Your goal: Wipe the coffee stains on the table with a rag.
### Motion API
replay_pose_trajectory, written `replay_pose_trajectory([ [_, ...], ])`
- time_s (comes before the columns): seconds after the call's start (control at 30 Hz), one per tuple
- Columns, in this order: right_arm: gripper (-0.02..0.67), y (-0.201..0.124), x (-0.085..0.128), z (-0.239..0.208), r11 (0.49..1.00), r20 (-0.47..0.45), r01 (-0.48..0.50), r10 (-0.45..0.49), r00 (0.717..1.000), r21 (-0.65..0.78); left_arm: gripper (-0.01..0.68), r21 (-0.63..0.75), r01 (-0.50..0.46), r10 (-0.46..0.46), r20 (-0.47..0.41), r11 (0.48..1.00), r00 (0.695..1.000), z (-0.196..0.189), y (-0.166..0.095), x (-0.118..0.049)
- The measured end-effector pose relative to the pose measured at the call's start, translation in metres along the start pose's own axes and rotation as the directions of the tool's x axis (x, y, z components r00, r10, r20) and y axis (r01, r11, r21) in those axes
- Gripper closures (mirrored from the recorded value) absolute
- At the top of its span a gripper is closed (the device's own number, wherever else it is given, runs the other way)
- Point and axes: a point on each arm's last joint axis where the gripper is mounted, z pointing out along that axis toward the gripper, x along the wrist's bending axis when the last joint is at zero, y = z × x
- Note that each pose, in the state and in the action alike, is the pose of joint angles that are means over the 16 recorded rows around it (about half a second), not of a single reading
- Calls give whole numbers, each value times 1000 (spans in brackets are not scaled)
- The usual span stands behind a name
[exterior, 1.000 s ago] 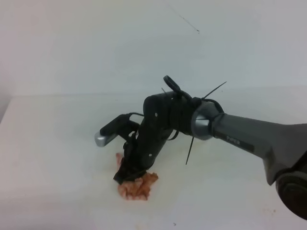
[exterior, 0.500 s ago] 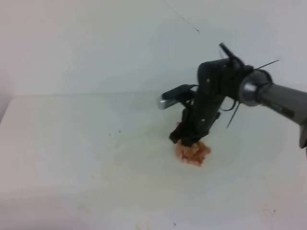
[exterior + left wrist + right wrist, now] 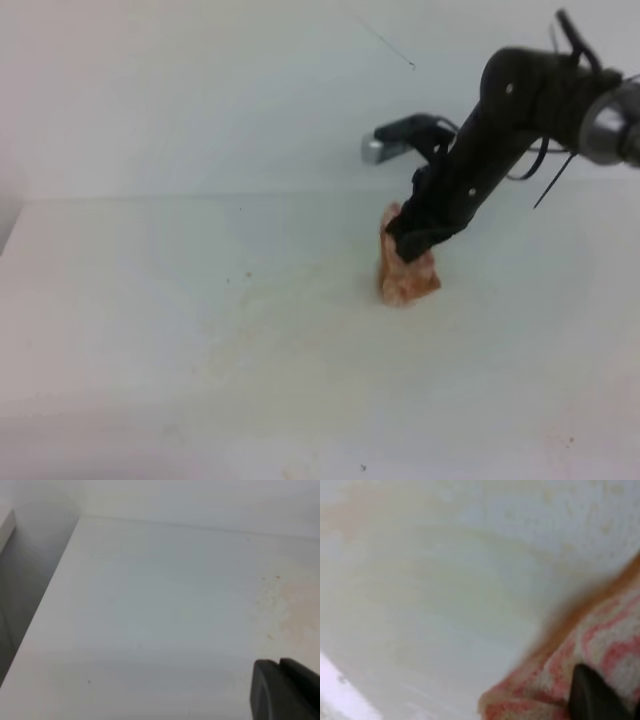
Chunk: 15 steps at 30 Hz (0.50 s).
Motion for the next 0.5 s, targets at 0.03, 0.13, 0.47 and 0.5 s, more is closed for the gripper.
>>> replay_pose_trajectory([
  [0.03,646,0,2,-7,1000,-5,7,-7,1000,-15,672,2,0,0,0,1000,1000,0,0,0],
  [0.13,646,-2,10,-27,998,-10,22,-23,1000,-62,672,5,0,0,-1,1000,1000,0,0,0],
  [0.47,643,-29,30,-48,977,-31,13,-20,999,-211,672,14,1,-1,-3,1000,1000,1,-1,0],
  [0.5,637,-32,32,-47,976,-35,10,-18,999,-220,672,14,1,-1,-3,1000,1000,1,-1,0],
])
